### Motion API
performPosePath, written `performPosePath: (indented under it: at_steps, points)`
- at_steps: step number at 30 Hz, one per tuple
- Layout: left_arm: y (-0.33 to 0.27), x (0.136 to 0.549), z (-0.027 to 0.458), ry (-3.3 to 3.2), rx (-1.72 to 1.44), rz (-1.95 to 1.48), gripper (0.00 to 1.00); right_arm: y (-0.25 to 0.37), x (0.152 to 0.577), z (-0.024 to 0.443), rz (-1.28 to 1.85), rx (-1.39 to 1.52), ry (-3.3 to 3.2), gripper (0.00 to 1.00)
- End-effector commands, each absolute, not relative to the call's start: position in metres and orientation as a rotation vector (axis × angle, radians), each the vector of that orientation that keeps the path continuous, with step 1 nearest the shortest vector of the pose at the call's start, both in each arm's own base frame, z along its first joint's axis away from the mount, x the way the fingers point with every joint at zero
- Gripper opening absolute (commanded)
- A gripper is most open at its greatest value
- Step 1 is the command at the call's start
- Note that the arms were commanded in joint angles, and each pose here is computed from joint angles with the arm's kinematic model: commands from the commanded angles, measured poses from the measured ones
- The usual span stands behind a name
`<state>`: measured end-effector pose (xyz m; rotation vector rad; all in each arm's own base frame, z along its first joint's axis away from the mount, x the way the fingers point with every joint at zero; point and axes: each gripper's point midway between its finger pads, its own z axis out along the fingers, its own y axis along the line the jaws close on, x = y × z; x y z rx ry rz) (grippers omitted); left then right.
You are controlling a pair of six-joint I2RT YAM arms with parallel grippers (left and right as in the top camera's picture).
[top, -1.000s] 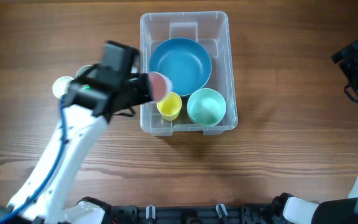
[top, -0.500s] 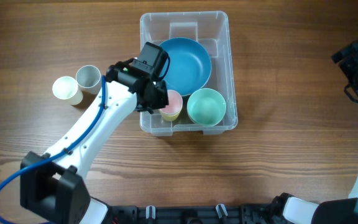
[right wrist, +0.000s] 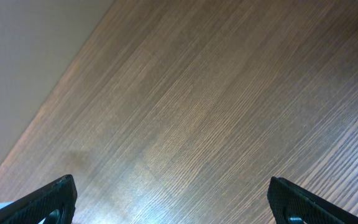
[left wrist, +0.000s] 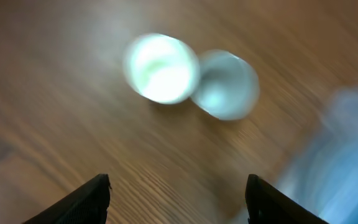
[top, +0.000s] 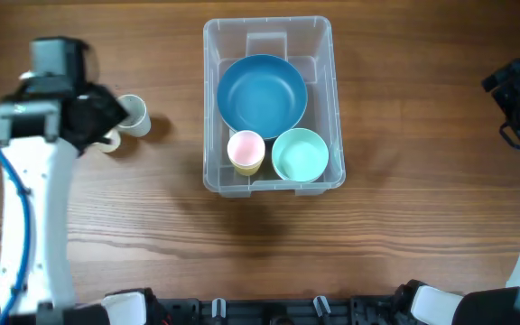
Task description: Pack container
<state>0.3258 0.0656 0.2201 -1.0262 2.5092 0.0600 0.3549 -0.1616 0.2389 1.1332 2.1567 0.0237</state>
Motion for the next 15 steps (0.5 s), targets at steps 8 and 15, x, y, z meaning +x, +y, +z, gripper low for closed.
performPosePath:
  at_steps: [8, 15]
  points:
    - [0.122, 0.349, 0.107, 2.724, -1.246, -0.078, 0.5, -0.163, 0.356, 0.239, 0.026, 1.145, 2.149, 1.0]
    - [0.131, 0.351, 0.059, 2.783, -1.357, -0.017, 0.4, -0.163, 0.356, 0.239, 0.026, 1.145, 2.149, 1.0]
